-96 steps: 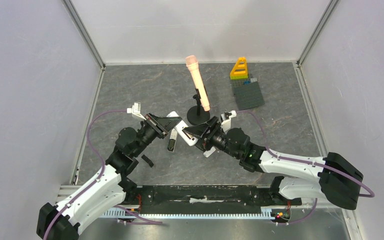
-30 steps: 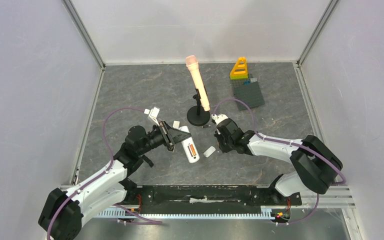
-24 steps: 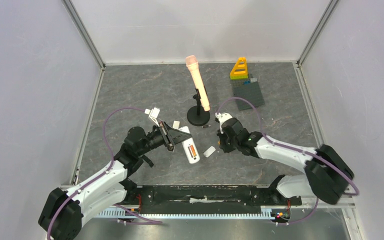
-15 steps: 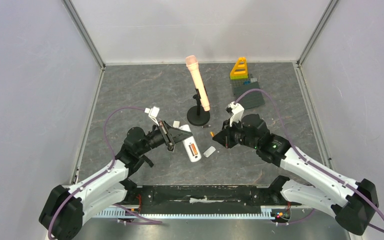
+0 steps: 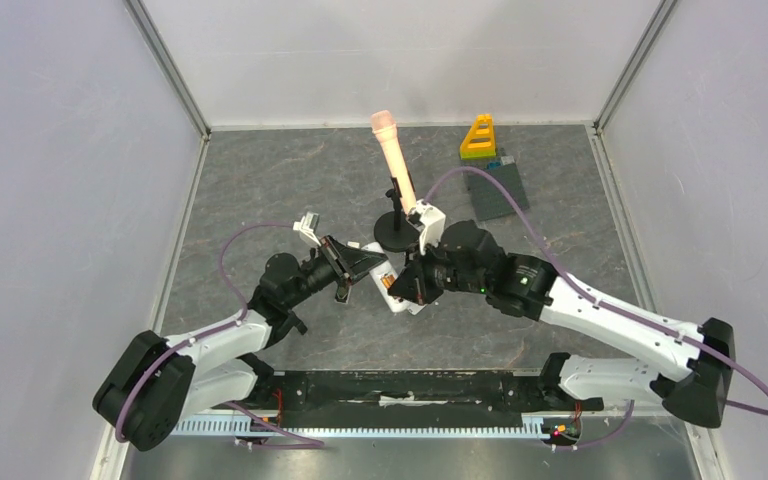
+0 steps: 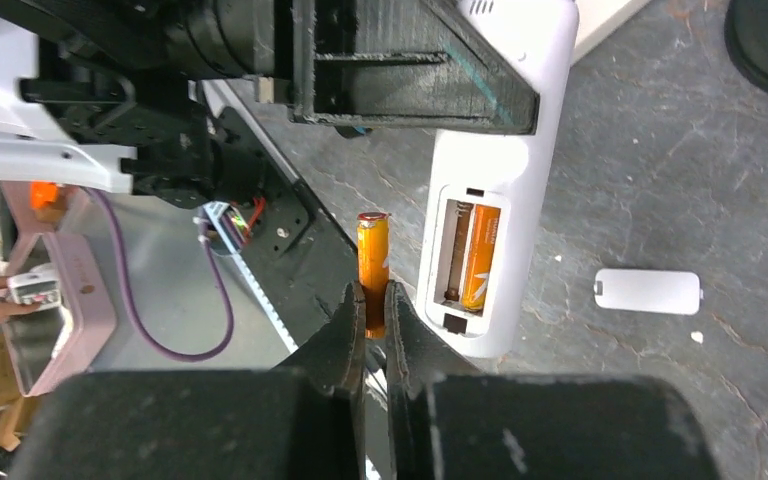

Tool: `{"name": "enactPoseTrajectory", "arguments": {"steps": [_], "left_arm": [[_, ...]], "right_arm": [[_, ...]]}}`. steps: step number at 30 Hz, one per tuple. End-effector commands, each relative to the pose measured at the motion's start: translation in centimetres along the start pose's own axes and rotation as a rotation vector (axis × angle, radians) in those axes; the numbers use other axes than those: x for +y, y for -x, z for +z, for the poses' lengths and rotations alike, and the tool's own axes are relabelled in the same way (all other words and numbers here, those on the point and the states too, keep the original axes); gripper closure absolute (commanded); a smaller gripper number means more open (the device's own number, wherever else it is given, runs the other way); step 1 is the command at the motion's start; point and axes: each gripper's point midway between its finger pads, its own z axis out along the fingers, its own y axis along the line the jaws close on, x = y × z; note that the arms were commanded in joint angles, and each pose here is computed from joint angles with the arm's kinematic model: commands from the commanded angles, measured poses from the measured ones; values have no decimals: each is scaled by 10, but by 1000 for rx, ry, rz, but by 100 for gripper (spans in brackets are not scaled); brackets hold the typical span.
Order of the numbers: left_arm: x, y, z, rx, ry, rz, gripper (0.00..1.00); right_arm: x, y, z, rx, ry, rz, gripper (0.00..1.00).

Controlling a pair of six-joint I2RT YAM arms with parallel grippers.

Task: Load the batteries into the remote control
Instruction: Load the battery into the remote control.

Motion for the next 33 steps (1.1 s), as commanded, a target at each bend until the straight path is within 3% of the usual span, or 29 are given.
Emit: {"name": "enactPoseTrajectory", "arguments": {"steps": [1, 18, 33], "left_arm": [[-23, 13, 0, -65, -98, -19, 98], [-15, 15, -2, -87, -85, -2, 98], [-14, 15, -2, -89, -89, -14, 98]], "right_arm": [[-12, -1, 4, 31, -147, -26, 96], [-22, -16, 24, 120, -262, -76, 90], [-14, 4, 20, 38, -257, -49, 65]]}}
